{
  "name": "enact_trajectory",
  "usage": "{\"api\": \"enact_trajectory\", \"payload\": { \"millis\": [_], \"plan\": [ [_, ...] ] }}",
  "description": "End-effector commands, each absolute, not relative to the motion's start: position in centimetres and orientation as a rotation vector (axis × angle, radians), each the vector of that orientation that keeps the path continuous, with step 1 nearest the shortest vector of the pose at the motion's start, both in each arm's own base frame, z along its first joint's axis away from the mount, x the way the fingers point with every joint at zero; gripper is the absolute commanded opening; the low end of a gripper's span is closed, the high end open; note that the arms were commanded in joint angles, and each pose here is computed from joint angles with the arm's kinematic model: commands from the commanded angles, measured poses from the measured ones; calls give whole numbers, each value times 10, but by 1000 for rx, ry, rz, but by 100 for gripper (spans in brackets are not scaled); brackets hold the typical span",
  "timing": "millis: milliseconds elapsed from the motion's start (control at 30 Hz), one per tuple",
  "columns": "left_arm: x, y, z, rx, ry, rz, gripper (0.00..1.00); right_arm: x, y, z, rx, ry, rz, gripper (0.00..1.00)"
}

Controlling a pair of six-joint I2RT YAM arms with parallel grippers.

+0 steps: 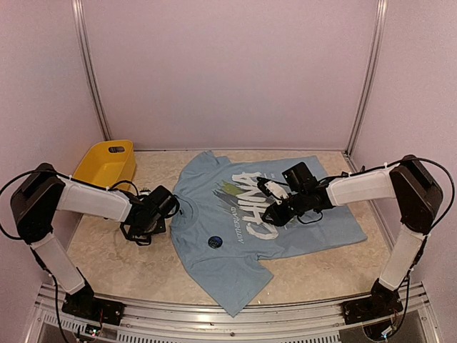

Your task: Pin the brooch onto the clothing

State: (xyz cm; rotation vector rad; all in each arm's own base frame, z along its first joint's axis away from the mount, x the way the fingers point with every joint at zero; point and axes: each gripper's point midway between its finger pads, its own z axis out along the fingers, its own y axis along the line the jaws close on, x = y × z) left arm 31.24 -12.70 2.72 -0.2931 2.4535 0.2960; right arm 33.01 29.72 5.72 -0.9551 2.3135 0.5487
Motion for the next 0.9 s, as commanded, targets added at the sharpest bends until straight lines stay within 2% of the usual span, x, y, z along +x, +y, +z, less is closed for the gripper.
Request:
{"api": "enact_trajectory", "payload": {
  "millis": [0,267,367,567,733,867],
  "plan": [
    [317,-130,41,-300,2426,282,13,328,305,57,-983,2306,562,32],
    [316,-127,45,-305,2416,298,3,326,305,55,-989,2313,573,32],
    [316,-124,47,-301,2415,318,4,326,306,55,-991,2312,579,32],
    [312,-114,50,-349,2411,324,48,325,306,54,-995,2315,582,31],
    [307,-105,36,-406,2447,279,59,325,307,53,-997,2319,582,31],
    [304,-109,25,-402,2477,248,61,324,306,52,-997,2323,578,31]
  ]
}}
